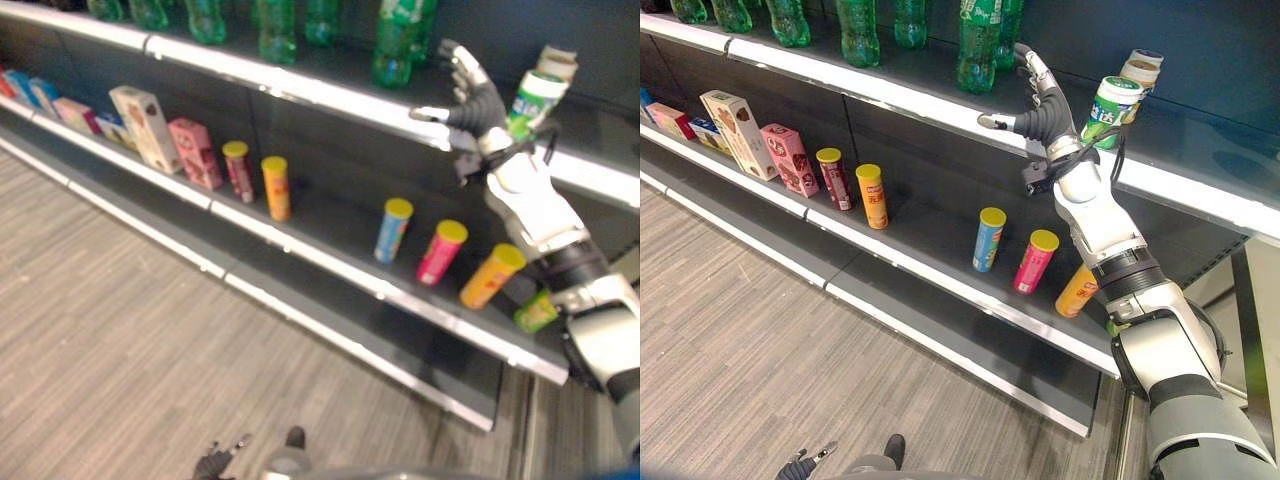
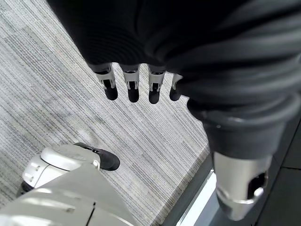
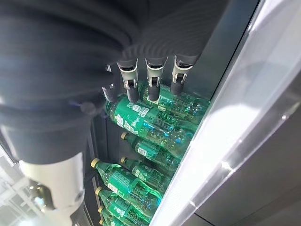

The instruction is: Put the goods on the table back onto the shelves and tidy them up.

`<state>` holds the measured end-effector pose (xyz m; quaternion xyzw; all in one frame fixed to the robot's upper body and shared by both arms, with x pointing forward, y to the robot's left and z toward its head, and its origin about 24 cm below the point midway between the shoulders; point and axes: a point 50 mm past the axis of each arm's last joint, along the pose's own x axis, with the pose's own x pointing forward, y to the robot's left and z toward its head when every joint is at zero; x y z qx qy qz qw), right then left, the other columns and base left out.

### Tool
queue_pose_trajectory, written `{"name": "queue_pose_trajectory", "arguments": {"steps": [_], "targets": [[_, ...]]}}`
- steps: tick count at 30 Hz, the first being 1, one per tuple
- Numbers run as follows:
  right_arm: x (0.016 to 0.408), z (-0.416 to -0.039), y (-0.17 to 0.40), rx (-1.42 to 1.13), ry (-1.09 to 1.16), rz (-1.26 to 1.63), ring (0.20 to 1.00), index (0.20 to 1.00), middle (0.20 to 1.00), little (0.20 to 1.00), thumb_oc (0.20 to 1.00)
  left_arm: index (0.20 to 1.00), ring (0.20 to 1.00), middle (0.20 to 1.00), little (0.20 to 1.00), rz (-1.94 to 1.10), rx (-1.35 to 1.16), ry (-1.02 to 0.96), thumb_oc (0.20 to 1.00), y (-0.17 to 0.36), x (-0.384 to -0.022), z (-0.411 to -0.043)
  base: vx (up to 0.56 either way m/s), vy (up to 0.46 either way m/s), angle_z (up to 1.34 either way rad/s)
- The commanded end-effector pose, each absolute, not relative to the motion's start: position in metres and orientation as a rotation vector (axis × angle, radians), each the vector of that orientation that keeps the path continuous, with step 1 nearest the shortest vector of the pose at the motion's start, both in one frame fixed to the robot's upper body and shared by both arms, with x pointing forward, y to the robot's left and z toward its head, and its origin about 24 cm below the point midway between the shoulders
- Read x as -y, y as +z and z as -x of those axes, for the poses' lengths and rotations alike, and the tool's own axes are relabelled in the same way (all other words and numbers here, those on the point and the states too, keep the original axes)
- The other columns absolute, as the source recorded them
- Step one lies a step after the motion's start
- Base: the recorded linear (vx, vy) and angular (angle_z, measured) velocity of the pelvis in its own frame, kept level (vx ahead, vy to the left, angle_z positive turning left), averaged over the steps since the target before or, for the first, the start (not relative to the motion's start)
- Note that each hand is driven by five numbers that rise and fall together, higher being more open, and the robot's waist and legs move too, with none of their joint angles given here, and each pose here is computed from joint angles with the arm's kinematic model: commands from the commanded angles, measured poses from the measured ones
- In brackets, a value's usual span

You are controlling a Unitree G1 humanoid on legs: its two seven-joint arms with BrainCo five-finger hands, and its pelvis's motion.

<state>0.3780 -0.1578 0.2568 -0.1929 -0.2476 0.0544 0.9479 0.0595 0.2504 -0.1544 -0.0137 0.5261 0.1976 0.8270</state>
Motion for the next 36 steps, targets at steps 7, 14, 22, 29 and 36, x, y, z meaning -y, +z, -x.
{"name": "queue_pose_trajectory", "arguments": {"steps": [7,14,22,29,36], "targets": [[0.169,-0.372,0.298,0.637,0.023,0.465,1.0,1.0,1.0,1.0,1.0,1.0,1.0,1.0,1.0,-0.066,-1.074,0.381,1.0,-0.148,-0.264,-0.078,0.0,0.0,0.0],[0.173,-0.371,0.293,0.629,0.012,0.466,1.0,1.0,1.0,1.0,1.0,1.0,1.0,1.0,1.0,-0.065,-1.076,0.376,1.0,-0.148,-0.263,-0.077,0.0,0.002,-0.01],[0.181,-0.371,0.288,0.607,-0.013,0.499,1.0,1.0,1.0,1.0,1.0,1.0,1.0,1.0,1.0,-0.072,-1.068,0.371,1.0,-0.147,-0.263,-0.078,0.0,0.002,-0.01],[0.181,-0.371,0.288,0.607,-0.013,0.499,1.0,1.0,1.0,1.0,1.0,1.0,1.0,1.0,1.0,-0.072,-1.068,0.371,1.0,-0.147,-0.263,-0.078,0.0,0.0,-0.02],[0.183,-0.371,0.285,0.598,-0.02,0.505,1.0,1.0,1.0,1.0,1.0,1.0,1.0,1.0,1.0,-0.075,-1.065,0.369,1.0,-0.146,-0.264,-0.078,0.0,0.0,0.0]]}}
